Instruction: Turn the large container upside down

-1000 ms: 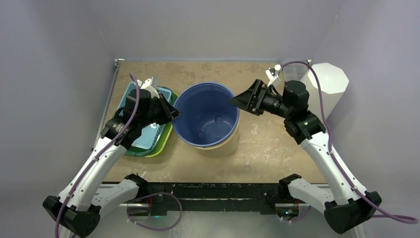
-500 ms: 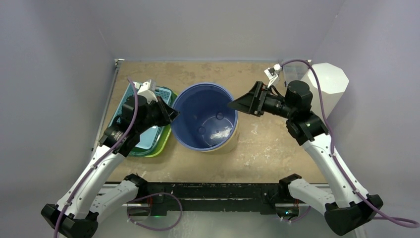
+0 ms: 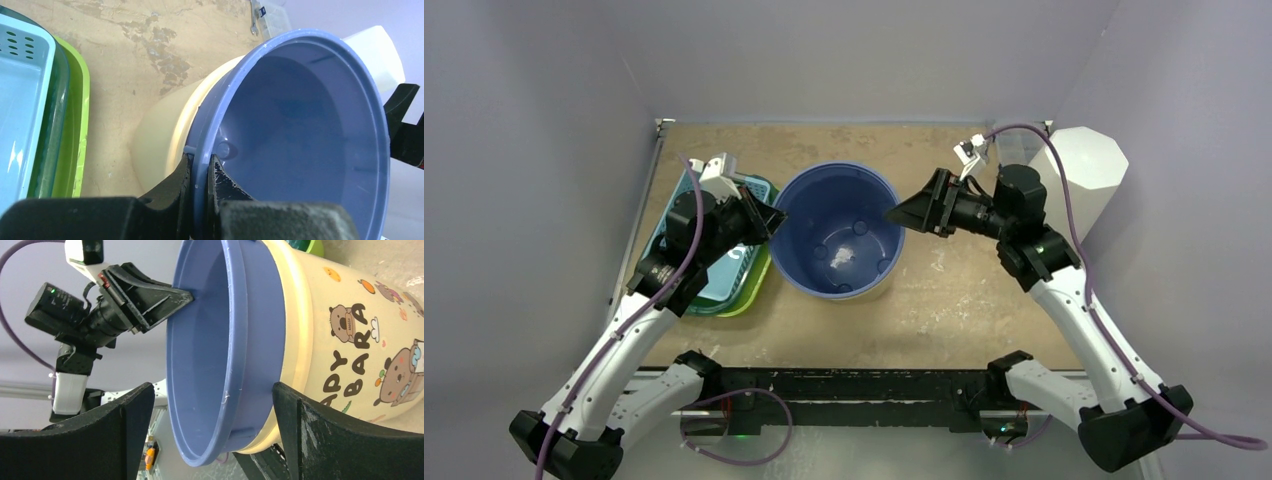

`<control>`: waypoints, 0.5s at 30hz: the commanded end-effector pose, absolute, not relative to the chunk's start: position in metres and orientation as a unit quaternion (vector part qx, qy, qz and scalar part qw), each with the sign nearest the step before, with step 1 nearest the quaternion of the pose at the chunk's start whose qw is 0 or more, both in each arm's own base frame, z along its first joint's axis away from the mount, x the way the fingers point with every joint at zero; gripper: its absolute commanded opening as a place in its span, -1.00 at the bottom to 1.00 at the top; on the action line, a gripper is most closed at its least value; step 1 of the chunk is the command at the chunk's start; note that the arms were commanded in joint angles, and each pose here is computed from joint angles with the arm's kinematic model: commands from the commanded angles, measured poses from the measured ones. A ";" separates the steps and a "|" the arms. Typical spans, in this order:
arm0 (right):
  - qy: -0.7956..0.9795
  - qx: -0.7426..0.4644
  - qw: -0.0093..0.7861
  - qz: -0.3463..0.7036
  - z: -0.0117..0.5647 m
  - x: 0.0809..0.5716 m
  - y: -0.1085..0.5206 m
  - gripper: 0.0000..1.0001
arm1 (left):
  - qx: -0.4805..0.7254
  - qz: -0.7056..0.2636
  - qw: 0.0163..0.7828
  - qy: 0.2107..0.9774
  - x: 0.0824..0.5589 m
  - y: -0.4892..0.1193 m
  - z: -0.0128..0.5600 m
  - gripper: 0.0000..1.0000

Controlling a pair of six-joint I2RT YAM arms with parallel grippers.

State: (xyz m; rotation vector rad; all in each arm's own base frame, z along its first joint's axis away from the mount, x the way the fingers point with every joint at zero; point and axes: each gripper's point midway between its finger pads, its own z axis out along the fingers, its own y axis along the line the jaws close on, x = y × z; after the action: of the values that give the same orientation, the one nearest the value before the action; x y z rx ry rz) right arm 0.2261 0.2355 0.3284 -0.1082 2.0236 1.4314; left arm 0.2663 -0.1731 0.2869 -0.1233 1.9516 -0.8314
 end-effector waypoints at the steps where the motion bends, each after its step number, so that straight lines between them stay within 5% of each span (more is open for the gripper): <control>1: 0.803 -0.021 0.296 0.516 0.310 0.232 0.237 0.79 | -0.021 -0.493 0.544 0.679 0.247 -0.201 0.394 -1.00; 15: 0.762 -0.059 0.341 0.547 0.360 0.230 0.242 0.81 | -0.019 -0.518 0.570 0.637 0.234 -0.196 0.430 -1.00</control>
State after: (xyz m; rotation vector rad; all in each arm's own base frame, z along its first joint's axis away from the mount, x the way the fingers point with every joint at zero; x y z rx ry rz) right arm 0.2444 0.2368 0.3313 -0.0552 2.0542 1.3648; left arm 0.2602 -0.1780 0.2981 -0.1454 1.9259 -0.9031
